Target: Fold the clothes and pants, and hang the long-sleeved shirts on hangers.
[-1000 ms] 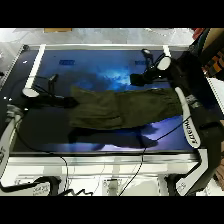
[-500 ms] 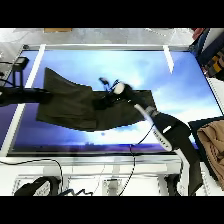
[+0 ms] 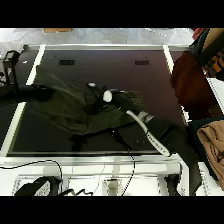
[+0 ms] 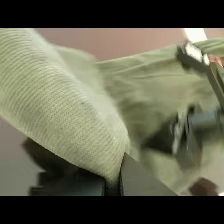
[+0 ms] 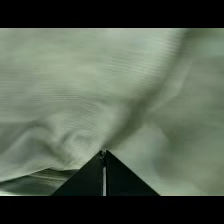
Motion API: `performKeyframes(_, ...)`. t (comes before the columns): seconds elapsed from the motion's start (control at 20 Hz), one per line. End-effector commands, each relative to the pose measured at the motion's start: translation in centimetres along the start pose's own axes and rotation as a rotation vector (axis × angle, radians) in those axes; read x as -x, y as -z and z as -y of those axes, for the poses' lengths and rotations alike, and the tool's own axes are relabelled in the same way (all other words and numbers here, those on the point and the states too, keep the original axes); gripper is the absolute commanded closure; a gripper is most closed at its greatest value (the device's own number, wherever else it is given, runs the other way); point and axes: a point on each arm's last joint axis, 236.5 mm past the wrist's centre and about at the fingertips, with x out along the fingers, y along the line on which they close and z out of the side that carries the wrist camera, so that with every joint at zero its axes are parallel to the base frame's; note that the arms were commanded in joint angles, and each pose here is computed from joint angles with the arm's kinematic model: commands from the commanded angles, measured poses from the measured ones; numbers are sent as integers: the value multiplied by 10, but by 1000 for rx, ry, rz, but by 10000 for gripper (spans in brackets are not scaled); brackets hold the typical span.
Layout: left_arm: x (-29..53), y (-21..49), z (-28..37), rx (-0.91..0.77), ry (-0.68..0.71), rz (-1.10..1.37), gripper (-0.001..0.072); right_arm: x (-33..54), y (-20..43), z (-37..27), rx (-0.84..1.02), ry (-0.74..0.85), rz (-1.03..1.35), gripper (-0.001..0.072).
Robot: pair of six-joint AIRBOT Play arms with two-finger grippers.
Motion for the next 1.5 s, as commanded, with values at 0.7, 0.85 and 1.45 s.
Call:
performKeyframes(0.7,-194,3,318,-22,349,354,-2,316,-20,256,-335,311,281,685)
performKeyframes(0.85,-174,-15,323,-211,326,452,-1,340,8,300,-347,416,240,685)
performKeyframes(1.45,-151,-59,280,-196,261,536,0,234,77,279,-481,-128,218,-7)
